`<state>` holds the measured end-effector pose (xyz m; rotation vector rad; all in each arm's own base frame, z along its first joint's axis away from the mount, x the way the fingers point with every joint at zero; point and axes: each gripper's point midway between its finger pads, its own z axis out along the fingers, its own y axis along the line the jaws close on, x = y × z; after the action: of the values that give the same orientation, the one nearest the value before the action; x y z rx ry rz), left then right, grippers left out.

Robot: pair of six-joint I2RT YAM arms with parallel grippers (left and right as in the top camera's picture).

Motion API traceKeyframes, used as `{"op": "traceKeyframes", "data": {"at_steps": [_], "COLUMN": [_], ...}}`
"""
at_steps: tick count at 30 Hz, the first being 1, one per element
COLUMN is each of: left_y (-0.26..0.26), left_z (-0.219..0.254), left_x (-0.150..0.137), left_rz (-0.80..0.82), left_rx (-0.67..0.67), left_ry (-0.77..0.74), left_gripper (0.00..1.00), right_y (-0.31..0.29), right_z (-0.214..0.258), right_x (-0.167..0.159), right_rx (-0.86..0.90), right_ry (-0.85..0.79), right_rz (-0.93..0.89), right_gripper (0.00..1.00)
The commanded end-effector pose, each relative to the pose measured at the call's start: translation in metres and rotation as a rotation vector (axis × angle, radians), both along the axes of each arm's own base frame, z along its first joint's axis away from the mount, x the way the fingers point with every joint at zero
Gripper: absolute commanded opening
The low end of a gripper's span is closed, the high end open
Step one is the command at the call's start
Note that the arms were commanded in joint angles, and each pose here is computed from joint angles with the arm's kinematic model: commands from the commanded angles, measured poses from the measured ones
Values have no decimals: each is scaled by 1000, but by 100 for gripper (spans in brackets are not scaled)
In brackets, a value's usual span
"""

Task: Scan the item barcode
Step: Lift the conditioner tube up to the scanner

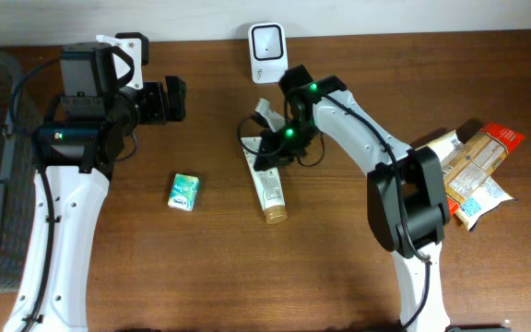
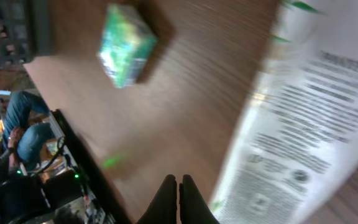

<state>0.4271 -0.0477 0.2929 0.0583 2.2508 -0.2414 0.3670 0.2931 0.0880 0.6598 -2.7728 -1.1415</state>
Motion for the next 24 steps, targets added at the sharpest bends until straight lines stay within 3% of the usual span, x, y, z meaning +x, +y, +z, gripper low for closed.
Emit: {"op": "traceKeyframes", "data": {"at_steps": [1, 3, 6, 10, 12, 16, 18, 19, 21, 24], "left_y": [0, 0, 0, 0, 0, 0, 0, 0, 0, 0], "left_z": [3, 3, 3, 3, 3, 3, 3, 3, 3, 3], "left_x": [0, 0, 0, 0, 0, 0, 0, 0, 0, 0], "left_rz": [3, 3, 3, 3, 3, 3, 3, 3, 3, 3], "left_rx": [-5, -5, -4, -4, -4, -5, -5, -4, -5, -5], "left_ry": [-6, -5, -6, -5, -6, -6, -5, -5, -5, -6], "left_gripper": [99, 99, 99, 99, 99, 99, 99, 99, 99, 99], "right_y": [23, 31, 1, -76, -122, -165, -160, -141, -107, -86], "right_z": [10, -31, -69, -77, -76, -78, -74, -64, -41, -30], "right_x": [-19, -61, -76, -49, -19, 50, 84, 102, 121, 127], "right_rx": [-95, -312, -586, -831, -925, -799, -600, -419, -170, -86], "right_ry": [-43, -7, 3, -3, -55, -150, -175, -195, -240, -280], "right_rz": [19, 29, -91, -268, -362, -520, -583, -563, -521, -488], "right_gripper": [4, 4, 4, 4, 4, 4, 4, 4, 8, 14]}}
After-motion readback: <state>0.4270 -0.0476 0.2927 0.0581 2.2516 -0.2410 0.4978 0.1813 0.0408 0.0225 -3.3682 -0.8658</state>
